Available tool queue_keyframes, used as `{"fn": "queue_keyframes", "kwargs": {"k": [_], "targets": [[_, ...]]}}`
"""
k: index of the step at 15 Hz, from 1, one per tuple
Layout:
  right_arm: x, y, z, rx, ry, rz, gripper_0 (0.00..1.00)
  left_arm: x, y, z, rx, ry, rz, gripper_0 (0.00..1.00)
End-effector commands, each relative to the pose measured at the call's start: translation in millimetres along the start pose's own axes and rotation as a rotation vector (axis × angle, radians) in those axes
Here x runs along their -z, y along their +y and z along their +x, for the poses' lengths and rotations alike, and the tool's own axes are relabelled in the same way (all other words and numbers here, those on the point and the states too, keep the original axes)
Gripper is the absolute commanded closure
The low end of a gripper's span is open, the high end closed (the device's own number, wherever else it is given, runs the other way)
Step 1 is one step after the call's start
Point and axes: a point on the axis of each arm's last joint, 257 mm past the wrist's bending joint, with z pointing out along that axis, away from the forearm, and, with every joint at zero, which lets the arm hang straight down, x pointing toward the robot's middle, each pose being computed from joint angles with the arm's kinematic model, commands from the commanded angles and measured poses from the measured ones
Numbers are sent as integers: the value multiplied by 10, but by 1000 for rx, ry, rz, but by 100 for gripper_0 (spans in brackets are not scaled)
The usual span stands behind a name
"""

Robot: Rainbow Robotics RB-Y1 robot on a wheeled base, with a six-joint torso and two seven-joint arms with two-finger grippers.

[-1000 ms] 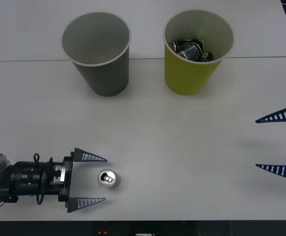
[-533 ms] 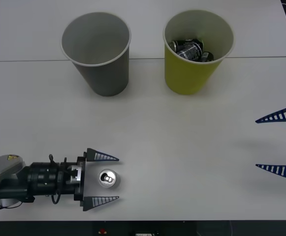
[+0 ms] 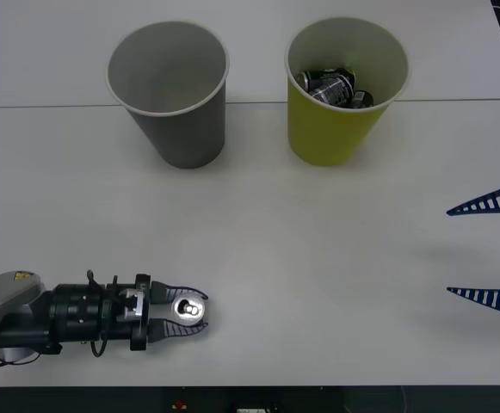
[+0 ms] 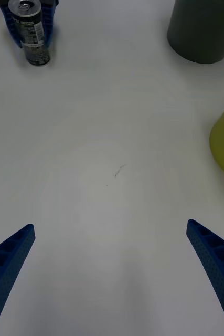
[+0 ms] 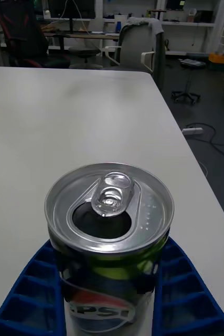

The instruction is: Put the can into the green bin and the plastic bottle into the gray bin

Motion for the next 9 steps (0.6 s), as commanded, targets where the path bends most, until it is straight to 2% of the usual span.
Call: {"fn": "queue_keyframes", "kwargs": {"k": [1, 6, 9], "targets": [[0, 0, 0, 0, 0, 0, 0, 1, -3, 1, 5, -1, -1, 100], [0, 0, 0, 0, 0, 0, 0, -15, 26, -81, 14, -15, 2, 100], [0, 0, 0, 0, 0, 0, 0, -53, 70, -177, 41, 9, 37, 100]]}}
